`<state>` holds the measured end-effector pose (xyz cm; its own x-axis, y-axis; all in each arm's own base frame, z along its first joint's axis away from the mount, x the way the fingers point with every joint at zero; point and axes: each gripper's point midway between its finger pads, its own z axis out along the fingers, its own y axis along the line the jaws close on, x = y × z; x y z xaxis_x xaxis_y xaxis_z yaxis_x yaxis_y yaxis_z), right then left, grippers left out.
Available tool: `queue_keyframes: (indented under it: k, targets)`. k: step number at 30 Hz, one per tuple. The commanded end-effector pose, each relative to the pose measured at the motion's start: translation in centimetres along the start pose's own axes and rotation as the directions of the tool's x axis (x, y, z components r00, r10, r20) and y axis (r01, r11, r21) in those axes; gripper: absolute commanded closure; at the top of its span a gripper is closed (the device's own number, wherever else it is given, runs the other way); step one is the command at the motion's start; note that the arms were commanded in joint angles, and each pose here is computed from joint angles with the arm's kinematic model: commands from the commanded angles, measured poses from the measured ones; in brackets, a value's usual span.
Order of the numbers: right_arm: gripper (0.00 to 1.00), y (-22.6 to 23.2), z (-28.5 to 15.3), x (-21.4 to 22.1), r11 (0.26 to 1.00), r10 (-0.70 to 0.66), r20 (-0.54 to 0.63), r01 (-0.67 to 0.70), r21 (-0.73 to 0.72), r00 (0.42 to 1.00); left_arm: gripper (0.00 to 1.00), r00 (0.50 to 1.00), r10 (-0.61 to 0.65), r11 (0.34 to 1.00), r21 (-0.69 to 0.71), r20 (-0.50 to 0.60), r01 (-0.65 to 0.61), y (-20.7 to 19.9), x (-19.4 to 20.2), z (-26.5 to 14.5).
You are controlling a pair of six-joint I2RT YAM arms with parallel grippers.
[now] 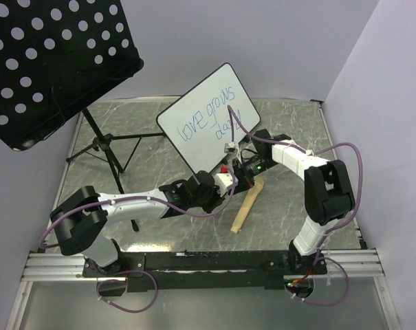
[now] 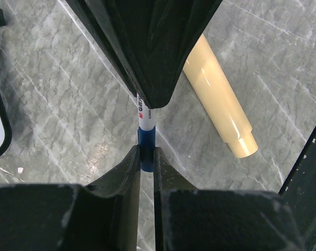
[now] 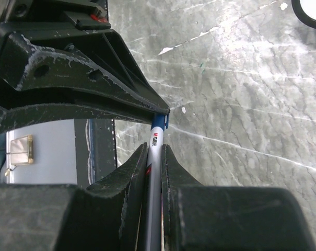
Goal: Write a sentence on the whiteboard
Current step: Insert the whiteboard marker without the cap into the pen cap, then put down the whiteboard marker at the center of the board.
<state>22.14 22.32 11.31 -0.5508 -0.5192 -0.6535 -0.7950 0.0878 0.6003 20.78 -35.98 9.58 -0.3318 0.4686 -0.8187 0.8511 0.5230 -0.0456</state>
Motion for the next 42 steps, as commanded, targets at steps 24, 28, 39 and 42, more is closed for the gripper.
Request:
queue_keyframes:
  k: [24,28,39,42]
  targets:
    - [1.00,1.0,0.8,-0.6,0.991,0.097,0.050,-0.092,-0.098,0.994,0.89,0.879,0.025,0.999,0.018,0.476,-0.038,0.1,-18.2,-2.0]
    - [0.98,-0.3,0.6,0.1,0.991,0.128,0.046,-0.126,-0.049,0.991,0.67,0.901,-0.005,1.000,0.028,0.434,-0.008,0.1,-15.2,-2.7]
    - [0.70,-2.6,1.4,1.2,0.979,0.204,0.015,-0.204,-0.006,0.979,0.24,0.855,-0.119,0.982,-0.066,0.504,0.175,2.5,-11.9,-10.6]
    - [0.55,-3.7,1.2,1.7,0.977,0.204,-0.001,-0.203,0.071,0.979,0.06,0.830,-0.178,0.962,-0.083,0.529,0.259,3.4,-10.4,-12.5]
